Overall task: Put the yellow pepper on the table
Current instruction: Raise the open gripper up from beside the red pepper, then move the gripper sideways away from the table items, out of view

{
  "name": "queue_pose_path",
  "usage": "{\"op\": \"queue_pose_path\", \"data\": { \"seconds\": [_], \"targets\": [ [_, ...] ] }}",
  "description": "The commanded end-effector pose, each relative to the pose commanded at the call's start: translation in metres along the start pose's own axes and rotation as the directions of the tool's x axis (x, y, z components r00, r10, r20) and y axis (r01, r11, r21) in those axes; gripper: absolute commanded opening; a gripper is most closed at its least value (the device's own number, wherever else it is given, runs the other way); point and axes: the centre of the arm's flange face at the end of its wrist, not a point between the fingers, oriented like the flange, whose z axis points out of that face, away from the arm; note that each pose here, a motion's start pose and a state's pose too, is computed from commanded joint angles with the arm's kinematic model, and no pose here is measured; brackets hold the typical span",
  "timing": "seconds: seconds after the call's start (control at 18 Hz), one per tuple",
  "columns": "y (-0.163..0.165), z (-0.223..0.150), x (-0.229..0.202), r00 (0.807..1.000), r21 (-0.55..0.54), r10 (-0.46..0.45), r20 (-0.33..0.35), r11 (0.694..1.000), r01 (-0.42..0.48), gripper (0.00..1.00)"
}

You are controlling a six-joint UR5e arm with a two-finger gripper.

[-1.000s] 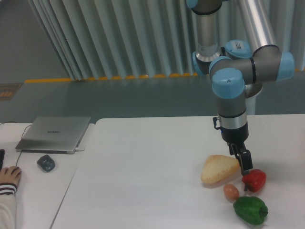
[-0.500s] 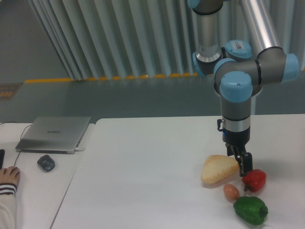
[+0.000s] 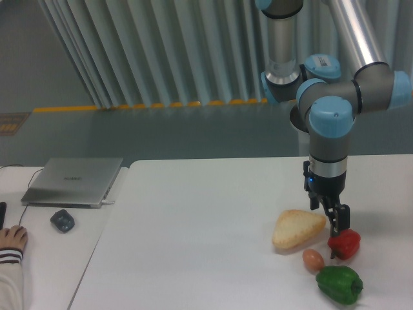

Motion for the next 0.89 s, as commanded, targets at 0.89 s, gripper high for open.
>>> {"op": "queue_pose_path", "data": {
  "seconds": [0.89],
  "targets": [
    [0.130, -0.025, -0.062, 0.985, -0.079, 0.169, 0.048, 0.983, -0.165, 1.00]
  ]
}}
